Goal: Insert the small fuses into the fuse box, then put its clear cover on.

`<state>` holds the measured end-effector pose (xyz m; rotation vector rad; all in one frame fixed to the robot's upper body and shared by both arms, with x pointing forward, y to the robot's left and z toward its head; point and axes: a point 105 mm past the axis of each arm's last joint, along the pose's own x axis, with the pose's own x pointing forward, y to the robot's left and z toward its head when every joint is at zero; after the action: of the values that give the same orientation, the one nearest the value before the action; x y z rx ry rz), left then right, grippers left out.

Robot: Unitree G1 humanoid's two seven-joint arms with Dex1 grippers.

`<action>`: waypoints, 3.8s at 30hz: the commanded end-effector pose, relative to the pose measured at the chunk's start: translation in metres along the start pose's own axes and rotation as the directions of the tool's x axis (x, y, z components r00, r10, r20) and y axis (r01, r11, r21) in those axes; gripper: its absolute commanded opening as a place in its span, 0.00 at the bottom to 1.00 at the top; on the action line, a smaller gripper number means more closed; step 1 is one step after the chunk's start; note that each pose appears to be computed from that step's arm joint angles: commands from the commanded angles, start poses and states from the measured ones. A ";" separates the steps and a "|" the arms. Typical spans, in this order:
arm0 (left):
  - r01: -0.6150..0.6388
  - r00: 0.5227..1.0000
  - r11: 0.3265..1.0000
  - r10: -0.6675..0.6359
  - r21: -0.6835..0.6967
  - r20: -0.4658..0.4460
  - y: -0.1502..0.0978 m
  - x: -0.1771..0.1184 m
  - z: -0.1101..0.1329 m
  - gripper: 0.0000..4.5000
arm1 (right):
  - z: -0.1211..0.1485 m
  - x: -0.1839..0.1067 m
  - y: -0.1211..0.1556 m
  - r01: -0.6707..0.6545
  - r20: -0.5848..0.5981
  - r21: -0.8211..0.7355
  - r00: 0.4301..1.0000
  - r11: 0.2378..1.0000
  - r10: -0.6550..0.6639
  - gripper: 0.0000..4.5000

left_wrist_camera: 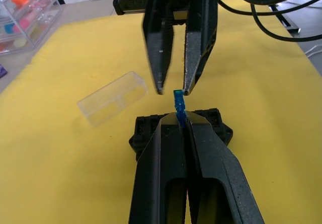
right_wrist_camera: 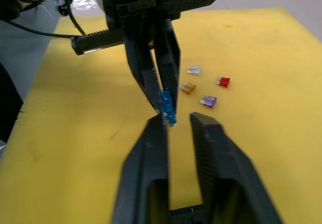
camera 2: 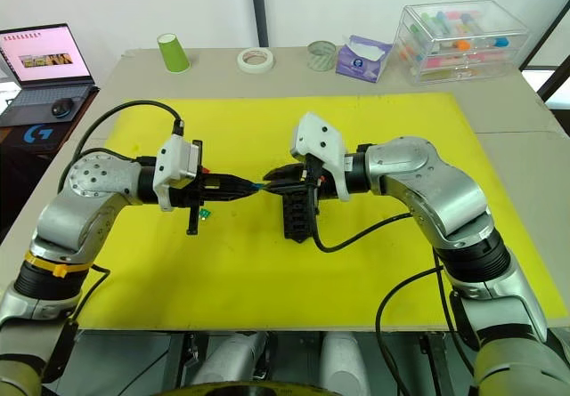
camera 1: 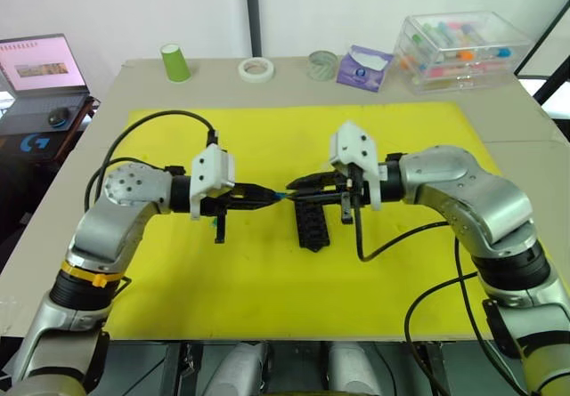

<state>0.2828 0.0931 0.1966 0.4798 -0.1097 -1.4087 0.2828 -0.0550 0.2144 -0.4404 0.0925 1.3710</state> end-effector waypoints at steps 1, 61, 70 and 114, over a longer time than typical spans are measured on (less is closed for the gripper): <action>0.005 1.000 0.999 -0.006 0.041 0.015 -0.002 0.000 0.007 0.00 | 0.008 -0.001 -0.002 0.012 0.014 -0.052 1.000 0.999 -0.011 0.02; 0.002 1.000 0.999 -0.003 0.038 0.006 0.001 0.002 0.009 0.00 | 0.011 0.000 -0.001 -0.036 0.014 -0.042 0.999 0.998 0.037 0.28; 0.007 1.000 0.999 -0.007 0.034 -0.003 -0.001 0.002 0.007 0.00 | 0.019 0.000 -0.001 -0.038 0.047 -0.040 0.998 0.998 0.040 0.28; -0.102 0.989 0.992 0.108 -0.069 0.096 -0.047 0.022 -0.027 0.99 | -0.032 -0.018 0.018 -0.097 -0.257 -0.018 0.962 0.995 0.089 0.00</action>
<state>0.2534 0.0793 0.1452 0.3123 -0.1266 -1.3278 0.2688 -0.0802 0.1840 -0.6092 0.3283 1.3997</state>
